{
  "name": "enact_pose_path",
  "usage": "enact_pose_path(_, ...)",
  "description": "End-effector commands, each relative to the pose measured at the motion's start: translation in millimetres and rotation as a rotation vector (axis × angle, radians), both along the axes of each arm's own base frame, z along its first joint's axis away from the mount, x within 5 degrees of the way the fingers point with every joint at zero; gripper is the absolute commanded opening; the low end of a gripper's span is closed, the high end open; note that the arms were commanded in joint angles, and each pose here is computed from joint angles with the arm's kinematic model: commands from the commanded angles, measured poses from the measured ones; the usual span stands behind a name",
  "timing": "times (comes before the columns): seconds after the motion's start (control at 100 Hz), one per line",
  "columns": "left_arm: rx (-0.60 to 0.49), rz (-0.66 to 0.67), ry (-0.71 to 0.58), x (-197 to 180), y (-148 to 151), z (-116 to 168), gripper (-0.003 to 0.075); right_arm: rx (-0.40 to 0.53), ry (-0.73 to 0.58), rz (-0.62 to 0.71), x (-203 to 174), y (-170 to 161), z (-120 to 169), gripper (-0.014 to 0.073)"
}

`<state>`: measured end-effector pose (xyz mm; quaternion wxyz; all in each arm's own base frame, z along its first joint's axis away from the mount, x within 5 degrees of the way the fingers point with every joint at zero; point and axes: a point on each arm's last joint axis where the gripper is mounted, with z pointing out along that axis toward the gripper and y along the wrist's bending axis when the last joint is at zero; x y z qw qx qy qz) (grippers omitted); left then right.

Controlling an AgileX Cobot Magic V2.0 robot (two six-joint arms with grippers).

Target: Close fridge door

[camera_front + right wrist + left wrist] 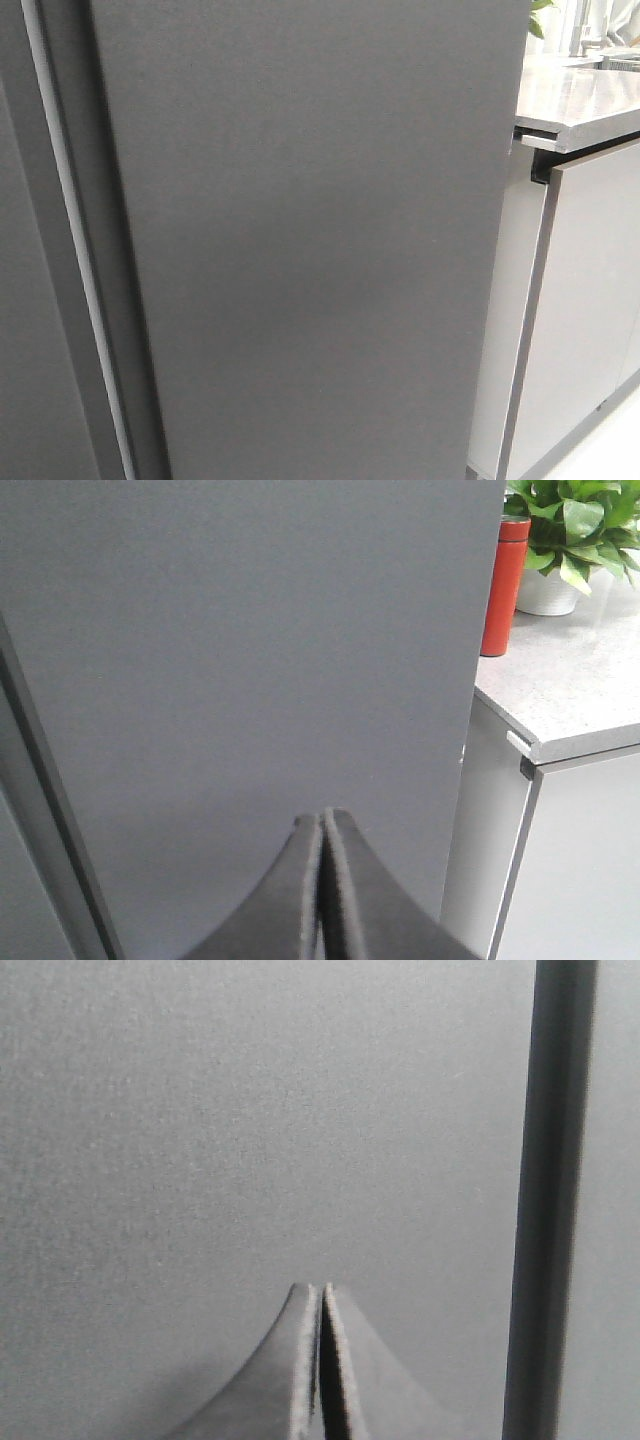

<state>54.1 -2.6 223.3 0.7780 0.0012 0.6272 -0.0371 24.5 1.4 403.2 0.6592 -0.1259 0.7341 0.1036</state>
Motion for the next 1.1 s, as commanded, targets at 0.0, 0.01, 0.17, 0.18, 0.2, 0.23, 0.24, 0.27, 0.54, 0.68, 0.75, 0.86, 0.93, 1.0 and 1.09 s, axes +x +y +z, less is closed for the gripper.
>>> enact_pose_path(0.0, -0.011, 0.006, -0.047, 0, 1, -5, -0.002, 0.023, -0.089, -0.004, 0, 0, 13, -0.0045)
enact_pose_path(0.01, -0.011, 0.006, -0.047, 0, 1, -5, -0.002, 0.023, -0.089, -0.004, 0, 0, 13, -0.0044)
enact_pose_path(0.17, -0.011, 0.006, -0.047, 0, 1, -5, -0.002, 0.006, -0.097, -0.016, 0, -1, 13, -0.0044)
enact_pose_path(0.18, -0.011, 0.006, -0.047, 0, 1, -5, -0.002, -0.001, -0.1, -0.021, 1, -2, 13, -0.0045)
enact_pose_path(0.2, -0.011, 0.006, -0.047, 0, 1, -5, -0.002, -0.007, -0.102, -0.028, 1, -2, 13, -0.0044)
enact_pose_path(0.23, -0.011, 0.006, -0.047, 0, 1, -5, -0.002, -0.016, -0.099, -0.039, 2, -2, 10, -0.0044)
enact_pose_path(0.24, -0.011, 0.006, -0.047, 0, 1, -5, -0.002, -0.015, -0.105, -0.041, 1, -3, 10, -0.0045)
enact_pose_path(0.27, -0.011, 0.006, -0.047, 0, 1, -5, -0.002, -0.016, -0.106, -0.061, 2, -3, 7, -0.0045)
enact_pose_path(0.54, -0.011, 0.006, -0.047, 0, 1, -5, -0.002, 0.136, -0.218, -0.286, 26, 0, -69, -0.0045)
enact_pose_path(0.68, -0.011, 0.006, -0.047, 0, 1, -5, -0.002, 0.211, -0.226, -0.404, 32, -6, -126, -0.0045)
enact_pose_path(0.75, -0.011, 0.006, -0.047, 0, 1, -5, -0.002, 0.216, -0.234, -0.446, 31, -9, -150, -0.0045)
enact_pose_path(0.86, -0.011, 0.006, -0.047, 0, 1, -5, -0.002, 0.214, -0.248, -0.473, 30, -10, -177, -0.0045)
enact_pose_path(0.93, -0.011, 0.006, -0.047, 0, 1, -5, -0.002, 0.214, -0.246, -0.476, 29, -10, -187, -0.0045)
enact_pose_path(1.0, -0.011, 0.006, -0.047, 0, 1, -5, -0.002, 0.213, -0.243, -0.477, 30, -10, -195, -0.0044)
enact_pose_path(1.09, -0.011, 0.006, -0.047, 0, 1, -5, -0.002, 0.211, -0.216, -0.478, 30, -10, -197, -0.0045)
